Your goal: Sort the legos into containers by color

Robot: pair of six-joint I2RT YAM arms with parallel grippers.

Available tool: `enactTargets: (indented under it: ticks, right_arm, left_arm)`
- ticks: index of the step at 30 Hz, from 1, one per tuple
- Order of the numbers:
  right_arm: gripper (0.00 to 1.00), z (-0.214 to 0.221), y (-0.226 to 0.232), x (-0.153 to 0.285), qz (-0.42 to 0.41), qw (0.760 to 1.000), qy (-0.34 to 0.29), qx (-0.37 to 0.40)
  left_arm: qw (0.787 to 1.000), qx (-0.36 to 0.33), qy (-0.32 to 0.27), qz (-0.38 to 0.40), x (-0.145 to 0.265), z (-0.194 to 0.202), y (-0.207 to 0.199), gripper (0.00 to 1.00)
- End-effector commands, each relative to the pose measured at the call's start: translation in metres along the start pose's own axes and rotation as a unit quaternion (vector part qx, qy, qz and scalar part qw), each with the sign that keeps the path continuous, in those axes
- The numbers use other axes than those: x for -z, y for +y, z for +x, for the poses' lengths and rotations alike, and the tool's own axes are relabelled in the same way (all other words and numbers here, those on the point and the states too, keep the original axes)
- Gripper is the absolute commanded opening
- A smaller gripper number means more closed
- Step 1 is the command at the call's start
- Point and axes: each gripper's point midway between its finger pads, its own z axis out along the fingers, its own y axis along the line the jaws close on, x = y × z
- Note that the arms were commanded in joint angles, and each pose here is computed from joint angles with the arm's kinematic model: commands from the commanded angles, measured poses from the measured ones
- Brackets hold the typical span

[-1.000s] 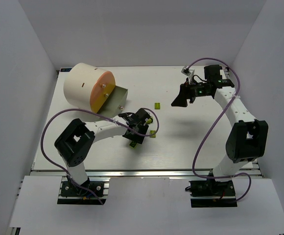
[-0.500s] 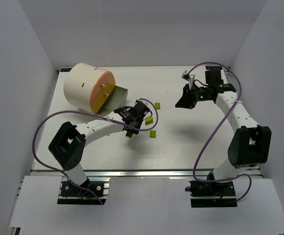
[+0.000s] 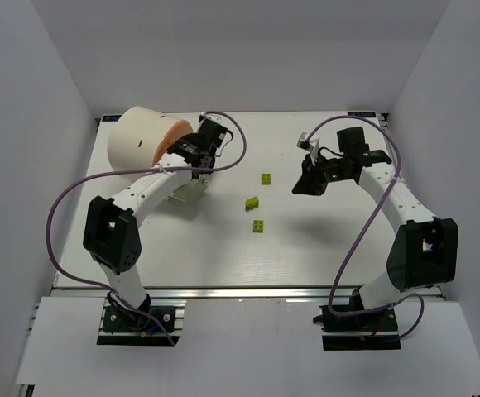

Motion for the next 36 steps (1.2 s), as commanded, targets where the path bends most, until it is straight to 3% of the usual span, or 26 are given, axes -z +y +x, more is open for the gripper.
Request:
enactTargets:
  ticks: [1,3,5,6,8,9,12,16,18,21,22,23,24,26,27,28,32,36]
  right_arm:
    - [0.16,-0.005,0.005,0.003,0.003,0.999,-0.005,0.033]
    - [0.27,-0.005,0.006,0.0,0.001,0.999,-0.001,0.045]
    - [0.36,-0.006,0.007,-0.001,-0.002,0.999,0.002,0.054]
    - [0.43,-0.006,0.007,-0.003,-0.005,0.998,0.004,0.059]
    - [0.46,-0.005,0.007,-0.005,-0.008,0.998,0.008,0.065]
    - [0.5,-0.007,0.008,-0.007,-0.011,0.997,0.009,0.072]
    - [0.6,-0.006,0.01,-0.014,-0.024,0.996,0.016,0.089]
    - [0.77,-0.011,0.019,-0.026,-0.063,0.986,0.011,0.152]
    - [0.8,-0.011,0.023,-0.038,-0.083,0.974,0.014,0.212]
    - [0.82,-0.012,0.017,-0.053,-0.092,0.947,0.004,0.307]
    - [0.82,-0.014,0.02,-0.061,-0.097,0.936,0.004,0.339]
    - [0.82,-0.007,0.015,-0.068,-0.097,0.93,0.008,0.354]
    - [0.83,-0.013,0.012,-0.077,-0.094,0.912,0.001,0.399]
    - [0.83,-0.009,0.008,-0.094,-0.096,0.896,0.013,0.432]
    - [0.83,-0.012,0.003,-0.1,-0.09,0.884,0.014,0.458]
    - [0.83,-0.01,-0.002,-0.105,-0.088,0.879,0.023,0.468]
    - [0.82,-0.001,-0.008,-0.138,-0.118,0.864,0.054,0.486]
    - [0.77,0.001,-0.019,-0.158,-0.129,0.857,0.076,0.493]
  left_arm:
    - [0.999,-0.015,0.004,-0.041,-0.012,-0.011,0.025,0.0]
    - [0.999,-0.016,0.018,-0.046,-0.023,-0.01,0.031,0.09]
    - [0.998,-0.018,0.025,-0.047,-0.029,-0.007,0.033,0.31]
    - [0.998,-0.016,0.03,-0.049,-0.033,-0.006,0.037,0.34]
    - [0.998,-0.016,0.032,-0.046,-0.037,-0.006,0.038,0.42]
    - [0.998,-0.012,0.033,-0.047,-0.038,-0.007,0.042,0.55]
    - [0.999,-0.008,0.025,-0.035,-0.033,-0.014,0.04,0.68]
    - [1.0,0.006,0.01,-0.005,-0.022,-0.023,0.034,0.7]
    - [0.999,0.024,0.0,0.034,-0.011,-0.027,0.025,0.69]
    - [0.992,0.042,-0.015,0.116,0.016,-0.027,0.004,0.56]
    - [0.988,0.06,-0.023,0.138,0.022,-0.029,-0.002,0.5]
    - [0.984,0.071,-0.032,0.16,0.032,-0.029,-0.009,0.36]
    - [0.978,0.073,-0.016,0.196,0.037,-0.011,-0.02,0.3]
    - [0.964,0.116,-0.046,0.234,0.067,-0.017,-0.02,0.24]
    - [0.958,0.137,-0.032,0.248,0.07,0.001,-0.025,0.23]
    - [0.952,0.154,-0.055,0.26,0.092,-0.002,-0.018,0.25]
    - [0.934,0.215,-0.079,0.273,0.128,0.021,-0.001,0.54]
    - [0.925,0.257,-0.074,0.269,0.151,0.048,0.015,0.59]
